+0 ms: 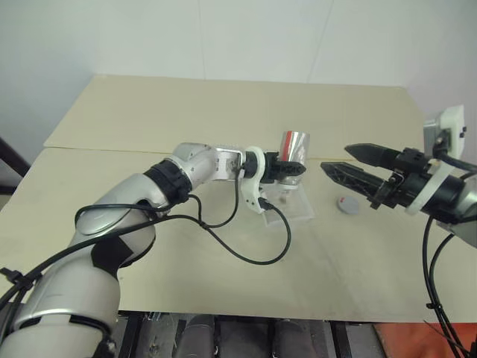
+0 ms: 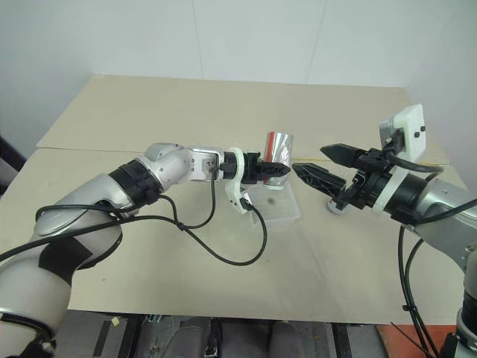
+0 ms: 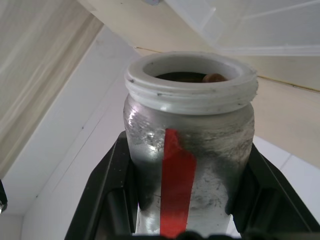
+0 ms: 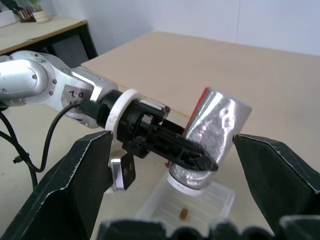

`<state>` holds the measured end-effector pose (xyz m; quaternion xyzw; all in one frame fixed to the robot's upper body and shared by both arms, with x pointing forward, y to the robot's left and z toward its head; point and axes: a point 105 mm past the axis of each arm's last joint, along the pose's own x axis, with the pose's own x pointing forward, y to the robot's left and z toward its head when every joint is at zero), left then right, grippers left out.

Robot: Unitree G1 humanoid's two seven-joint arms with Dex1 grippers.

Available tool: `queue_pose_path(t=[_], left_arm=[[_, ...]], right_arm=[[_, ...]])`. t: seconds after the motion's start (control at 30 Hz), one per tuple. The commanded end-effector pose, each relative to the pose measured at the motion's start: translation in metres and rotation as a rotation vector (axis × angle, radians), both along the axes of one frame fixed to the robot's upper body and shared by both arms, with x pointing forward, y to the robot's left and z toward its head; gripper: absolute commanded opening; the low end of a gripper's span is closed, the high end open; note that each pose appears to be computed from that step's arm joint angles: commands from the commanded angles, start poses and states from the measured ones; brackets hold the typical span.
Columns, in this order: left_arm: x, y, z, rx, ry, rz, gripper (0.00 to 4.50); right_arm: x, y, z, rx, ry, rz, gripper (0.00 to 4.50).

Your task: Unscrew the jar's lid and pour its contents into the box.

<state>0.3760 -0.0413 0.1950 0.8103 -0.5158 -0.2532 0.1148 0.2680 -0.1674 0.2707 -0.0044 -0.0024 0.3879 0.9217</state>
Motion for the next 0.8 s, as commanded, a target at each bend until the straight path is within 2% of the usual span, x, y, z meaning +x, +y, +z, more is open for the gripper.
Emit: queue_pose_path(t=[0.03, 0.2, 0.27, 0.4, 0.47, 0.53, 0.6, 0.7, 0.77, 0.8], left_arm=[[0.000, 0.004, 0.016, -0.092, 0.047, 0.018, 1.96], [0.000, 0.014, 0.015, -0.135, 0.089, 0.054, 1.96], [0.000, 0.014, 0.020, -0.198, 0.136, 0.067, 1.96], [0.016, 0.034, 0.037, -0.444, 0.409, 0.224, 1.96], [0.023, 0.048, 0.047, -0.562, 0.454, 0.261, 1.96], [0.033, 0.063, 0.053, -0.704, 0.591, 0.345, 1.96], [0.041, 0.078, 0.058, -0.807, 0.661, 0.390, 1.96], [0.046, 0.096, 0.056, -0.996, 0.920, 0.462, 1.96], [0.046, 0.106, 0.054, -1.176, 1.216, 0.485, 1.96], [0.046, 0.110, 0.055, -1.225, 1.273, 0.478, 1.96]], right_arm=[[0.000, 0.004, 0.009, -0.003, -0.053, 0.022, 4.45], [0.003, 0.006, 0.005, 0.004, -0.034, 0.038, 4.45], [0.003, 0.006, 0.004, 0.003, -0.028, 0.040, 4.45], [0.001, 0.005, 0.002, 0.004, -0.018, 0.040, 4.45], [0.000, 0.005, 0.002, 0.008, -0.015, 0.040, 4.45], [-0.001, 0.004, 0.002, 0.011, -0.012, 0.041, 4.45], [-0.001, 0.005, 0.003, 0.014, -0.011, 0.044, 4.45], [-0.001, 0.005, 0.005, 0.012, -0.010, 0.055, 4.45], [-0.001, 0.005, 0.006, 0.006, -0.008, 0.069, 4.45], [-0.001, 0.005, 0.006, 0.000, -0.008, 0.075, 4.45]])
